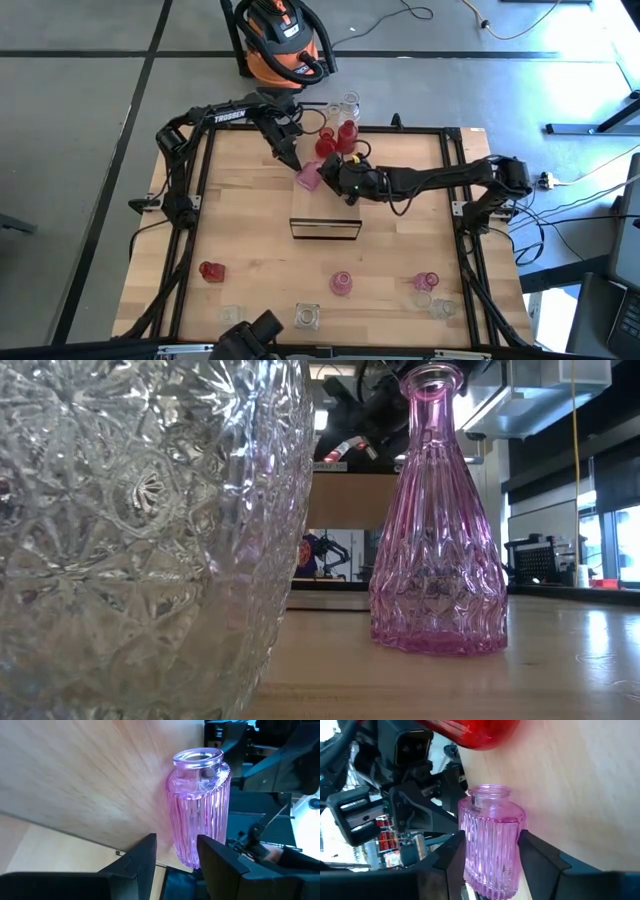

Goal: Sort vases onto shelf
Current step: Put the purple vase on the shelf

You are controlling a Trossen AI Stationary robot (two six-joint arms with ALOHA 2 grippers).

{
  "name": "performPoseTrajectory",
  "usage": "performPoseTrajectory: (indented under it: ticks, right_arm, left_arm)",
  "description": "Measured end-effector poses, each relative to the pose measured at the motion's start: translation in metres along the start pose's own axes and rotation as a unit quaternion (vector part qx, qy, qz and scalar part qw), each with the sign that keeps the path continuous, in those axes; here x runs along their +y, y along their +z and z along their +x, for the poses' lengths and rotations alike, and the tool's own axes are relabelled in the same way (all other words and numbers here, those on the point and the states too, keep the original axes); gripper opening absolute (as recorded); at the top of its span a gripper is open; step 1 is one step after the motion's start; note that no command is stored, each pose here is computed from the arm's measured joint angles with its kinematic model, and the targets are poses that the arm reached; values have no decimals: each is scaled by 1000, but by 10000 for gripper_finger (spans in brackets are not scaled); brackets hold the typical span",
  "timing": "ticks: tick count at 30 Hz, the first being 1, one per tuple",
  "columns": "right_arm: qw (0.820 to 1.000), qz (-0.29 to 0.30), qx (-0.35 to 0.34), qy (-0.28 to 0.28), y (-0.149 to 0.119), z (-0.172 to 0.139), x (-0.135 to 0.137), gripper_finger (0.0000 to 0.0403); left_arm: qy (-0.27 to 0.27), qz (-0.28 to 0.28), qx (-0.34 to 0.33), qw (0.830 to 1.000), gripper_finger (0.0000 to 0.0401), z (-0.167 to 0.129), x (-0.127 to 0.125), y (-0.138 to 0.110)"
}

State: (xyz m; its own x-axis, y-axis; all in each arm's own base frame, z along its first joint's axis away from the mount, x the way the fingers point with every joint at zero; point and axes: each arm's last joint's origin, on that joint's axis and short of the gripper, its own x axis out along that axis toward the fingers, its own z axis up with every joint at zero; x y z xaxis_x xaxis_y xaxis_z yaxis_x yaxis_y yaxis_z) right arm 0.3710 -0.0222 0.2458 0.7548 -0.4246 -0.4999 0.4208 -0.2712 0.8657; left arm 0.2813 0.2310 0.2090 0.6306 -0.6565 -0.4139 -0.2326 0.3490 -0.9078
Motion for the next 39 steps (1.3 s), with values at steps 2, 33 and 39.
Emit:
performPoseTrajectory:
  ticks: [2,33,39]
  right_arm:
    - [1000,0,2,0,-1,3,-2,163]
    - [1000,4,-5,-12,12,10,-1,163]
    - [1000,-6,5,-13,11,10,-1,163]
  left_arm:
    - [1,-1,0,1000,140,0,0,0]
    - [-51,17,-15,998,140,0,-2,5]
    - [-28,17,-14,999,140,1,-1,6]
